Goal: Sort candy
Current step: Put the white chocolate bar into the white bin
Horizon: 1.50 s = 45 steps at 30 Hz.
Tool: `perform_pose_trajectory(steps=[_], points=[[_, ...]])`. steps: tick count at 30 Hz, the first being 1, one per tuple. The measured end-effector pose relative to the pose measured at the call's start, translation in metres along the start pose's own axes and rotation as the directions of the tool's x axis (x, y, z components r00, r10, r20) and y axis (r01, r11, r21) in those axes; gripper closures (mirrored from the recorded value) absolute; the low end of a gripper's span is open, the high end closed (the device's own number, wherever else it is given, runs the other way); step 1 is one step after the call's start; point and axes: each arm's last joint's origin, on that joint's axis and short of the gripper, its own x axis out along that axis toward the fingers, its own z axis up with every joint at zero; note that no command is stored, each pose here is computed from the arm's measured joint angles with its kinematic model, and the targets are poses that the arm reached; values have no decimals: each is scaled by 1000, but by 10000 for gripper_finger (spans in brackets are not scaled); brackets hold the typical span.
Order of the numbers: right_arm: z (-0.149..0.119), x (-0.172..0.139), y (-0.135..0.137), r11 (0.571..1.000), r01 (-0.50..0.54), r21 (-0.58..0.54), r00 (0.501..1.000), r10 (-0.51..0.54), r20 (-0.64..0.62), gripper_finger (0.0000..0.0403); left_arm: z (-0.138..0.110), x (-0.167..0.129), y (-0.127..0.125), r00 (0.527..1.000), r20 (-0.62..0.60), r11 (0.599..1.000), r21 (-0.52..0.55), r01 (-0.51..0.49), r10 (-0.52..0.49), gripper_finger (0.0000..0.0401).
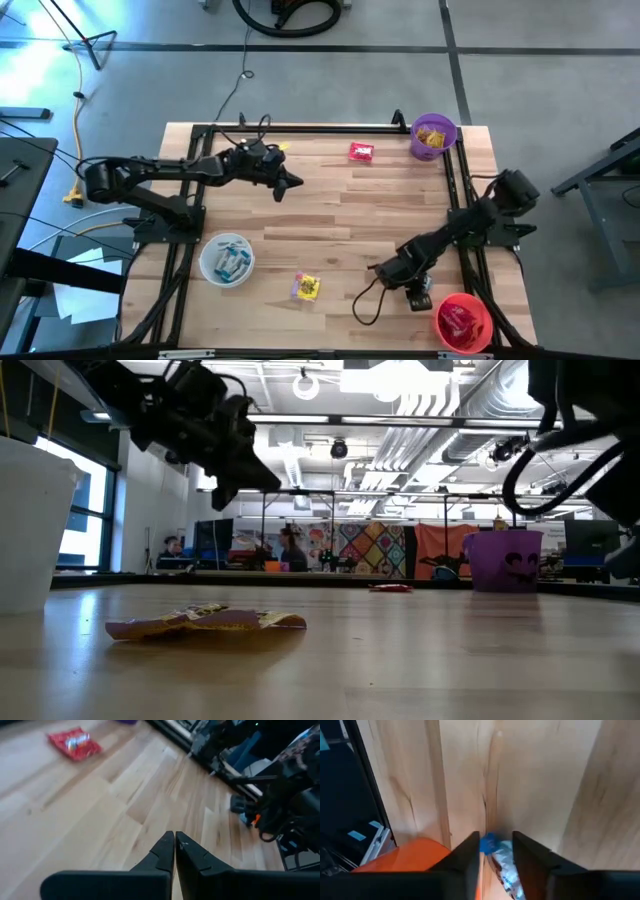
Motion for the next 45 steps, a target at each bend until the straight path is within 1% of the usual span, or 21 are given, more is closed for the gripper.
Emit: perform_pose_trajectory(steps=[5, 7, 9, 13, 15, 16, 18, 19, 20, 21, 22, 24, 26, 27, 28, 30, 32, 34, 37, 42, 45], points=[[-1, 3, 1, 999, 1, -46, 1000, -2, -13, 385, 8, -21, -8, 999, 45, 999, 35, -18, 17, 398], [-1, 3, 1, 998, 0, -55, 1000, -1, -15, 395, 9, -28, -9, 998, 48, 999, 36, -29, 27, 398], [-1, 1, 1, 999, -4, -34, 1000, 3, -12, 386, 10, -35, -9, 998, 44, 999, 33, -43, 42, 398], [-2, -12, 6, 993, -36, 112, 999, 33, 31, 380, 11, -45, -9, 997, 47, 998, 17, -57, 56, 398], [-5, -22, 11, 965, -50, 256, 997, 31, 77, 375, 11, -49, -11, 997, 53, 998, 11, -54, 54, 398], [-6, -27, 13, 938, -56, 342, 994, 20, 108, 369, 12, -50, -12, 997, 58, 999, 7, -51, 51, 398], [-11, -36, 19, 869, -67, 491, 983, -25, 179, 350, 13, -53, -13, 997, 69, 999, 3, -46, 46, 398], [-13, -40, 21, 821, -81, 565, 975, -51, 214, 337, 13, -54, -14, 996, 74, 999, 5, -44, 43, 398], [-15, -43, 22, 755, -104, 647, 969, -71, 238, 323, 13, -55, -15, 996, 78, 999, 10, -43, 42, 398], [-17, -45, 22, 679, -126, 723, 964, -87, 250, 308, 13, -55, -15, 996, 79, 999, 15, -43, 41, 398], [-20, -46, 21, 586, -138, 799, 965, -102, 242, 292, 13, -55, -15, 996, 78, 999, 20, -43, 41, 398], [-26, -45, 19, 405, -132, 905, 968, -145, 206, 260, 13, -55, -15, 997, 74, 999, 32, -36, 33, 398], [-30, -43, 17, 236, -114, 965, 972, -176, 158, 229, 14, -56, -14, 997, 73, 998, 46, -33, 30, 398], [-31, -41, 16, 161, -104, 981, 973, -188, 134, 215, 14, -56, -14, 997, 71, 998, 55, -33, 29, 398], [-32, -39, 15, 97, -97, 991, 973, -198, 115, 202, 14, -56, -13, 997, 71, 997, 63, -34, 30, 398], [-34, -38, 12, -5, -88, 996, 973, -215, 85, 181, 14, -56, -12, 997, 69, 996, 73, -41, 36, 398], [-34, -36, 10, -97, -83, 992, 971, -230, 59, 168, 14, -57, -10, 998, 60, 996, 78, -35, 30, 398], [-34, -32, 8, -164, -79, 983, 970, -240, 38, 165, 14, -58, -8, 999, 50, 996, 86, -13, 8, 398], [-36, -20, 0, -214, -92, 972, 972, -232, 41, 168, 15, -59, -6, 999, 43, 996, 91, 2, -6, 398], [-44, 2, -10, -268, -136, 954, 979, -184, 87, 178, 16, -61, -3, 999, 41, 997, 82, 17, -20, 398], [-47, 6, -10, -273, -141, 952, 977, -192, 90, 185, 16, -61, -2, 999, 43, 997, 75, 14, -18, 398]])
